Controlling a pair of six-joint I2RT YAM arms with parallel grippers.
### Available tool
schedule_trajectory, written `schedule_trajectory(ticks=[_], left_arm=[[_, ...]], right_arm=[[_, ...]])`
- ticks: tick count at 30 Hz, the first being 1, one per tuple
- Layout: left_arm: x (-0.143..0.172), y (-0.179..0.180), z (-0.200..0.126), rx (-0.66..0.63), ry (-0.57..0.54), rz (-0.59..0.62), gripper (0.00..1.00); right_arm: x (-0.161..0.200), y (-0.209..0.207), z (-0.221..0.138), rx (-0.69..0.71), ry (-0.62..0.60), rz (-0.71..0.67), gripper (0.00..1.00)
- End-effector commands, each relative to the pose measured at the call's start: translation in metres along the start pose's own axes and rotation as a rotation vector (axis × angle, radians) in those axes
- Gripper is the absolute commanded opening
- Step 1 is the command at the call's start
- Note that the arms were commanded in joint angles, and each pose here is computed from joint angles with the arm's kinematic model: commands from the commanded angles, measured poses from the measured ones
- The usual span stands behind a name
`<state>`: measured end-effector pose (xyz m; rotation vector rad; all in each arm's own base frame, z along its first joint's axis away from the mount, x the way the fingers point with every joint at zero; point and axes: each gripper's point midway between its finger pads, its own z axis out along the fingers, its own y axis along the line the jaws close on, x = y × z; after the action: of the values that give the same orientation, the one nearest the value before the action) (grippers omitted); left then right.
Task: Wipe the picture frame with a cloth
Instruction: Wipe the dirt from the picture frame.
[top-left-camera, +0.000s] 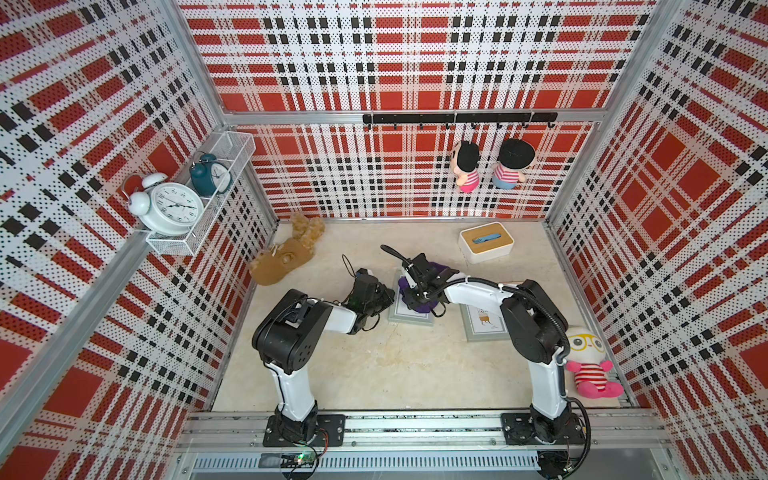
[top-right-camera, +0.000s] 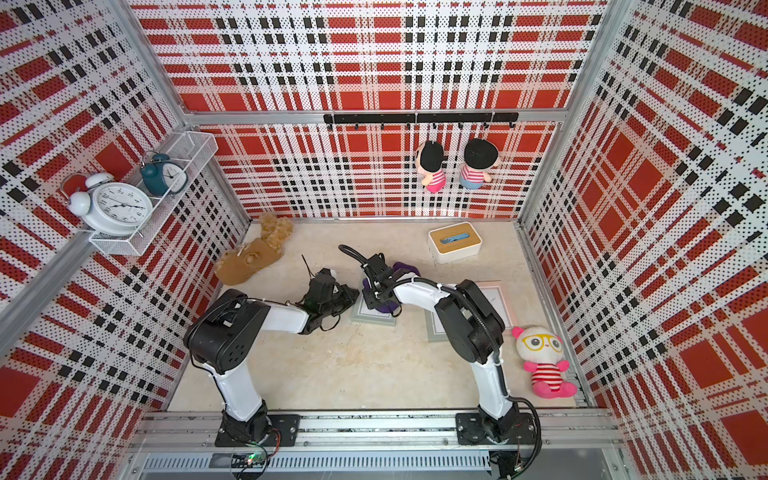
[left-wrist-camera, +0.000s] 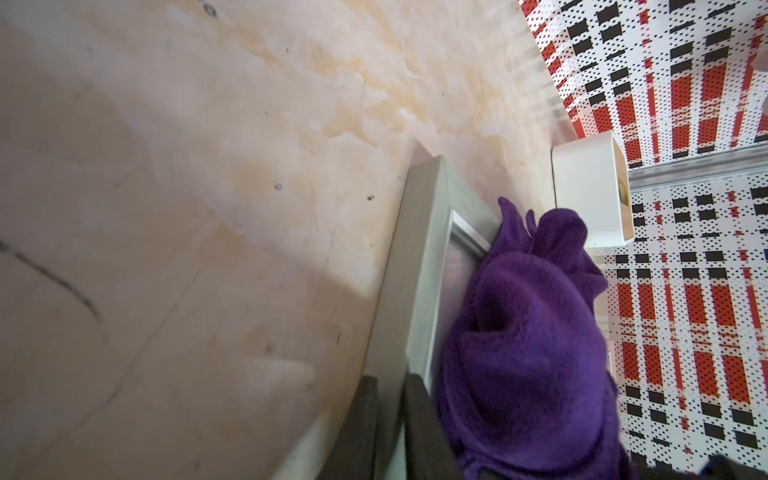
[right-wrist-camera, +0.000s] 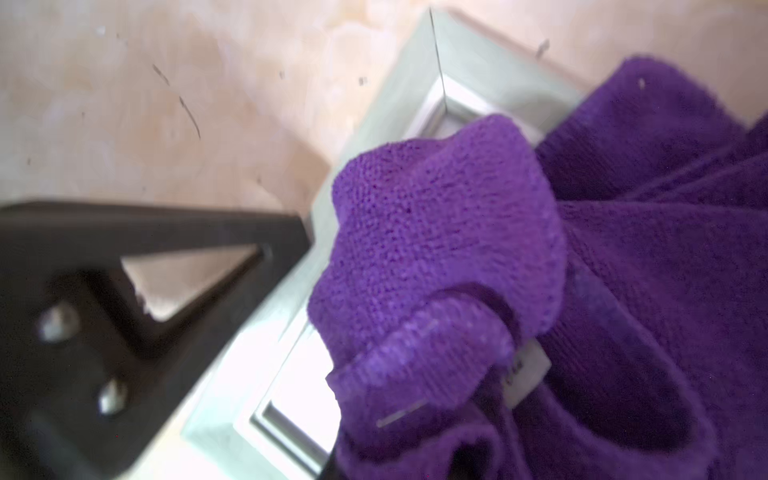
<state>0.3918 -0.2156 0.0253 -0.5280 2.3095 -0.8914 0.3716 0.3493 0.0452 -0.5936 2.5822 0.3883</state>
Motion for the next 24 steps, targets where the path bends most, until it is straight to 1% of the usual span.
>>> schedule_trajectory(ticks=[1,3,8,10,13,16,19,21,23,24], left_arm=[[0.064,0.093,-0.006,-0.303,0.197,-0.033,0.15],[0.064,0.092,-0.006,-0.3,0.198,-0.031,0.15],[0.064,0.091,-0.006,-0.297,0.198,-0.03,0.15],[0.064,0.092,-0.006,-0.297,0.193,-0.031,0.15],[0.064,0.092,-0.007,-0.295,0.193,-0.033,0.15],[0.065,0.093,-0.007,-0.295,0.196,-0.033,0.15],[0.067,0.094,-0.008,-0.298,0.2,-0.027,0.15],[0.068,0.095,-0.008,-0.297,0.206,-0.027,0.15],[0.068,0.094,-0.008,-0.293,0.206,-0.025,0.15],[0.069,0.093,-0.008,-0.292,0.208,-0.024,0.15]], right_arm=[[0.055,0.021,0.03,-0.032,0.16,-0.041,0.0],[0.066,0.021,0.03,-0.048,0.179,-0.012,0.0],[0.122,0.039,0.009,-0.143,0.252,-0.019,0.0],[0.129,0.038,0.003,-0.141,0.248,-0.02,0.0],[0.109,0.018,0.012,-0.046,0.197,-0.003,0.0],[0.063,-0.016,0.029,0.081,0.13,0.075,0.0],[0.017,-0.056,0.035,0.195,0.047,0.169,0.0],[-0.002,-0.075,0.039,0.228,0.018,0.209,0.0],[-0.015,-0.084,0.042,0.247,-0.001,0.205,0.0],[-0.015,-0.084,0.044,0.248,0.008,0.187,0.0]])
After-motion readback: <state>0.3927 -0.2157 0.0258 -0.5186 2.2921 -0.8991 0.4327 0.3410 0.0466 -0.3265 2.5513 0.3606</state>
